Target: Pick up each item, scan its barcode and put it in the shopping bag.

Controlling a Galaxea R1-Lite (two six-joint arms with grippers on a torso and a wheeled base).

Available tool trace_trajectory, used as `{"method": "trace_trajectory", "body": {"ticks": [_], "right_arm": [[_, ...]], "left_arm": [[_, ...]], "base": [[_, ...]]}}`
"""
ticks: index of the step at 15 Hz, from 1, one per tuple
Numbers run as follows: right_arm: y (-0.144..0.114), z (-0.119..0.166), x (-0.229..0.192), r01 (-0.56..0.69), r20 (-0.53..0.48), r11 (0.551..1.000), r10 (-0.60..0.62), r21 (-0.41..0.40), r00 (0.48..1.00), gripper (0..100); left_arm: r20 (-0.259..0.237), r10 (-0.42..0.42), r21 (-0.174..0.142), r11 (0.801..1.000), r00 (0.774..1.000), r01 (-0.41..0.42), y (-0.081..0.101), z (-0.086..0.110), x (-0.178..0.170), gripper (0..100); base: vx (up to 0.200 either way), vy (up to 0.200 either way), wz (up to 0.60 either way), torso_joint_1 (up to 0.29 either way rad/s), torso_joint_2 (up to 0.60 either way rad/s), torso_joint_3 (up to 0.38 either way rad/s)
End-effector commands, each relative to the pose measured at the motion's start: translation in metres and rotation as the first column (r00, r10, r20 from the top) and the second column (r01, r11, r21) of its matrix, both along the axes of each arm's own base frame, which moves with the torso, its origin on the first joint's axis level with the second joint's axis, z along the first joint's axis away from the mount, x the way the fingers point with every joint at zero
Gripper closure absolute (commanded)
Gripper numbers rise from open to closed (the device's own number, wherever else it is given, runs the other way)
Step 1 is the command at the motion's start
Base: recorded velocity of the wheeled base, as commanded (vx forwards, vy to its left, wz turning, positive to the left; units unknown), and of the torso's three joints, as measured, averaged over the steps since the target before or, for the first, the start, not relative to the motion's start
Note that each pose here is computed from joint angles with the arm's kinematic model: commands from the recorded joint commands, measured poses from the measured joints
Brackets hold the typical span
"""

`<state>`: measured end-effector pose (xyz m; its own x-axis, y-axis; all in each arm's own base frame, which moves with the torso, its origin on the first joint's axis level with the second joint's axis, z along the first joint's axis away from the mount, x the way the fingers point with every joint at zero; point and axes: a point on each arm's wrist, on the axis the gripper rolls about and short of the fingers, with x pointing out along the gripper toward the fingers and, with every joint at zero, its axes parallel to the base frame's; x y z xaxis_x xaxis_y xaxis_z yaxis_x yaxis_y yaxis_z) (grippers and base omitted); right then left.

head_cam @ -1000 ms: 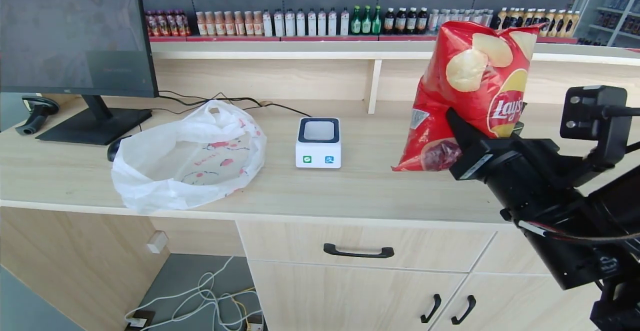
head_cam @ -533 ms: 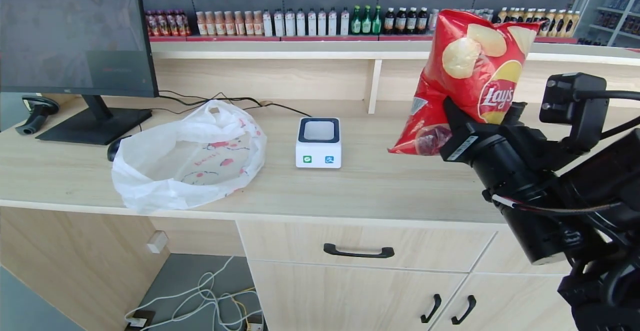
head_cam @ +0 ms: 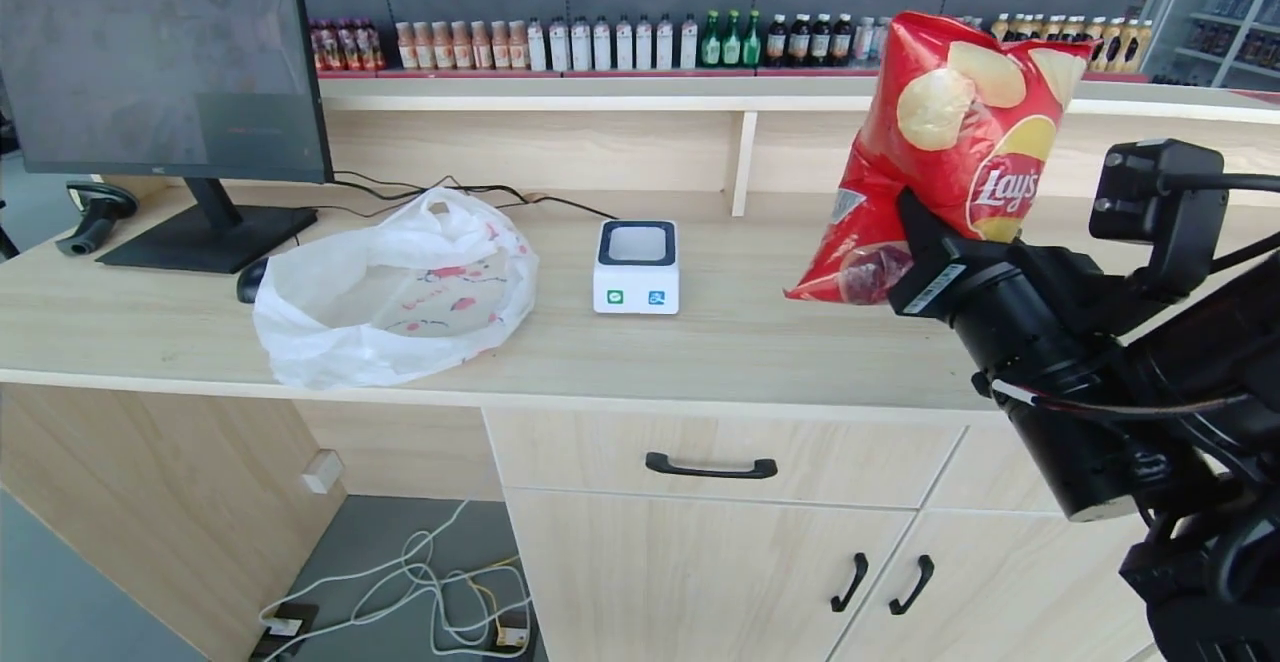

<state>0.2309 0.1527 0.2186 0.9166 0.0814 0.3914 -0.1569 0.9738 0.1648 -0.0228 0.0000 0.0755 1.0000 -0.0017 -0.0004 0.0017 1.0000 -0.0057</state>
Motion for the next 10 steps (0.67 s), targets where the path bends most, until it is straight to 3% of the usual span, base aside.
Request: {"method": "trace_trajectory", "body": {"ticks": [1,4,6,10], "right_arm": [[-0.001,0.003,-0.001,-0.001,0.011,1.0,0.001,0.007,1.0,100],[-0.002,0.002,0.001,-0.015,0.016,1.0,0.015,-0.004,1.0,100],[-0.007,-0.006,0.014,-0.064,0.017,0.996,0.065,-0.067,0.998,100],[0.004,-0.004,0.035,-0.099,0.032,0.992,0.102,-0.08,0.994,100]], "left_arm": [[0.0,0.0,0.0,1.0,1.0,0.0,0.0,0.0,0.0,0],[0.0,0.0,-0.002,1.0,1.0,0.0,0.0,0.0,0.0,0],[0.0,0.0,-0.002,1.0,1.0,0.0,0.0,0.0,0.0,0],[0.0,0.0,0.0,1.0,1.0,0.0,0.0,0.0,0.0,0]], "base": [[0.0,0.2,0.0,0.002,0.0,0.002],[0.0,0.2,0.0,0.012,0.01,-0.001],[0.0,0.2,0.0,-0.002,0.0,0.002],[0.0,0.0,0.0,0.0,0.0,0.0]]}}
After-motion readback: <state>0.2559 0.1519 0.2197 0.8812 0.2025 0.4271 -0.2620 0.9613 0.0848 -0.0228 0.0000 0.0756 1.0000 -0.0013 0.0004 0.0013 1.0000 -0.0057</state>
